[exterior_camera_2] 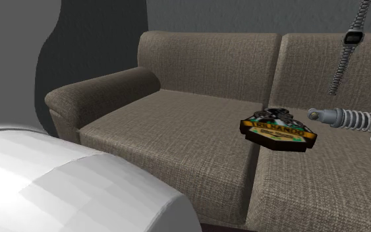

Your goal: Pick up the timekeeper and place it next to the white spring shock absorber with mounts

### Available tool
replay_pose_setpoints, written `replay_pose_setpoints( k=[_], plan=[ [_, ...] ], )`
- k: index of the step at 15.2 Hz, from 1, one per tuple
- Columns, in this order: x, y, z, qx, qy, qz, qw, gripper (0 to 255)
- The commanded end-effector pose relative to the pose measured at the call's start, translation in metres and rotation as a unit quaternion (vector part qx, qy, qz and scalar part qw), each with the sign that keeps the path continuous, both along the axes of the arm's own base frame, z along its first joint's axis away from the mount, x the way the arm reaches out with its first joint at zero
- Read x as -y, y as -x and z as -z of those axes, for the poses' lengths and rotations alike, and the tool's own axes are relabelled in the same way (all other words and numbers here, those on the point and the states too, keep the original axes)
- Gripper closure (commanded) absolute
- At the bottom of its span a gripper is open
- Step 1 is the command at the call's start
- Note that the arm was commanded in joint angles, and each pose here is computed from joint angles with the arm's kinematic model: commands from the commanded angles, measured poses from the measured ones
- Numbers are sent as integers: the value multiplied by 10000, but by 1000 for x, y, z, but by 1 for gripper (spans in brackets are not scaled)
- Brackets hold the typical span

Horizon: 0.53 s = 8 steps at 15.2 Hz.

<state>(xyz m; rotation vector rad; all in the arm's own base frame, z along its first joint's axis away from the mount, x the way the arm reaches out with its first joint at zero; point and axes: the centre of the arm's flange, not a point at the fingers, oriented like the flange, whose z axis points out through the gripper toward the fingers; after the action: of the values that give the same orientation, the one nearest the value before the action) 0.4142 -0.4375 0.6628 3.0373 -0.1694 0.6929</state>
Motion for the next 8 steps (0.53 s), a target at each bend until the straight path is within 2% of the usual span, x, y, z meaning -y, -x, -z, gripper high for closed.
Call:
replay_pose_setpoints(
  k=[1, 5, 8],
  plan=[
    [24, 1, 9, 9, 4, -12, 10000, 255],
    [72, 3, 31, 9, 4, -12, 10000, 255],
    [78, 3, 45, 9, 4, -12, 10000, 255]
  ],
)
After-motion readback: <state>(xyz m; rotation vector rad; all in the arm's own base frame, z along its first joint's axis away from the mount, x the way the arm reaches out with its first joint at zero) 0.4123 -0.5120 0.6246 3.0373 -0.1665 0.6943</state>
